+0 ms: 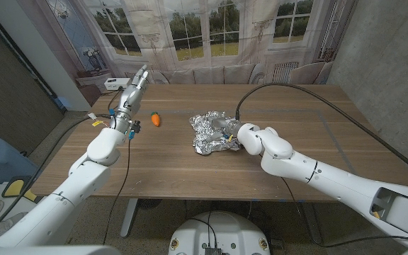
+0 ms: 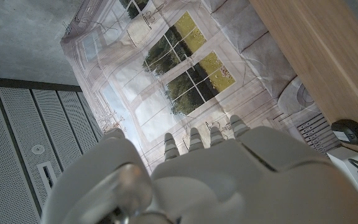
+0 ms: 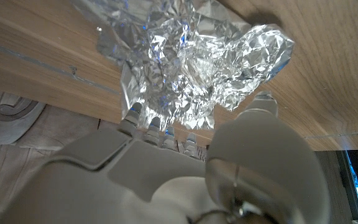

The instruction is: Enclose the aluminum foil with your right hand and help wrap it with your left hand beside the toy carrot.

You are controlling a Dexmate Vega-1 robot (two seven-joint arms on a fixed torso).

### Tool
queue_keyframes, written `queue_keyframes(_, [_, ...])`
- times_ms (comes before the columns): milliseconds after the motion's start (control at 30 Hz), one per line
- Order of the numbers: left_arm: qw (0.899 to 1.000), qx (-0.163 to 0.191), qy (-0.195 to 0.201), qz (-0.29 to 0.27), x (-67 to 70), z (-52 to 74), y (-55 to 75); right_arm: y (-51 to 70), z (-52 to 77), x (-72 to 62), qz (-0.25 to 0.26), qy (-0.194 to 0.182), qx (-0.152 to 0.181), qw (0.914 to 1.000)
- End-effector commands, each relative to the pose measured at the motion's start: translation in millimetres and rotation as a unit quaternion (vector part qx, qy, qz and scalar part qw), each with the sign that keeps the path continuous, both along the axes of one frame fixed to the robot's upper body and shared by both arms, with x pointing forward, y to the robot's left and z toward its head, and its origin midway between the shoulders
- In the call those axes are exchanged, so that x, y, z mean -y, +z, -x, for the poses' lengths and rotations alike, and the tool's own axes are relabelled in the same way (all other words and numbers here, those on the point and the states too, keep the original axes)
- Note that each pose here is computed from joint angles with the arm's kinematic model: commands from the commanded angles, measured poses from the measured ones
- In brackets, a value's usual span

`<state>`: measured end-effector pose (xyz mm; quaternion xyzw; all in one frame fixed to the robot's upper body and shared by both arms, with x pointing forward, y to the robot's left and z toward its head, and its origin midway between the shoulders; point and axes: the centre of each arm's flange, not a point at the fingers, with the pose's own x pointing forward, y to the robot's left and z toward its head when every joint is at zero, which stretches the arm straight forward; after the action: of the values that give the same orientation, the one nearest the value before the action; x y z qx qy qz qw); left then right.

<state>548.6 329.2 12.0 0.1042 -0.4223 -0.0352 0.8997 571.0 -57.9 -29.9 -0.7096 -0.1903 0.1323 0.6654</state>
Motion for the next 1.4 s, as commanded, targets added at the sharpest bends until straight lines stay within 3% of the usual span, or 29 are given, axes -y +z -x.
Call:
queue_keyframes(33, [1.000,0.003,-0.004,-0.001,-0.4,-2.5,-0.1,24.2,14.0,0.7,0.014,-0.009,-0.003,0.9999])
queue_keyframes(200, [1.000,0.005,-0.004,-0.003,0.0,-2.8,1.3,27.6,14.9,6.3,-0.010,0.001,0.004,0.9999])
queue_keyframes(300, [1.000,0.004,-0.005,-0.003,0.1,-2.9,1.1,27.1,16.3,12.5,-0.052,0.020,0.009,0.9984])
queue_keyframes(467, [1.000,0.002,-0.005,-0.003,-0.1,-3.3,0.2,22.2,19.0,21.1,-0.130,0.027,0.034,0.9905])
queue_keyframes(700, [1.000,-0.003,-0.003,-0.009,-1.6,-4.5,0.5,21.7,21.2,31.2,-0.192,0.038,0.060,0.9789])
queue_keyframes(900, [1.000,-0.014,0.003,-0.015,-5.4,-4.9,-0.7,26.8,21.7,46.3,-0.271,0.082,0.082,0.9555])
queue_keyframes(1400, [0.998,-0.058,-0.001,-0.023,-21.4,-8.6,-16.5,29.8,15.8,61.3,-0.402,0.148,0.066,0.9011])
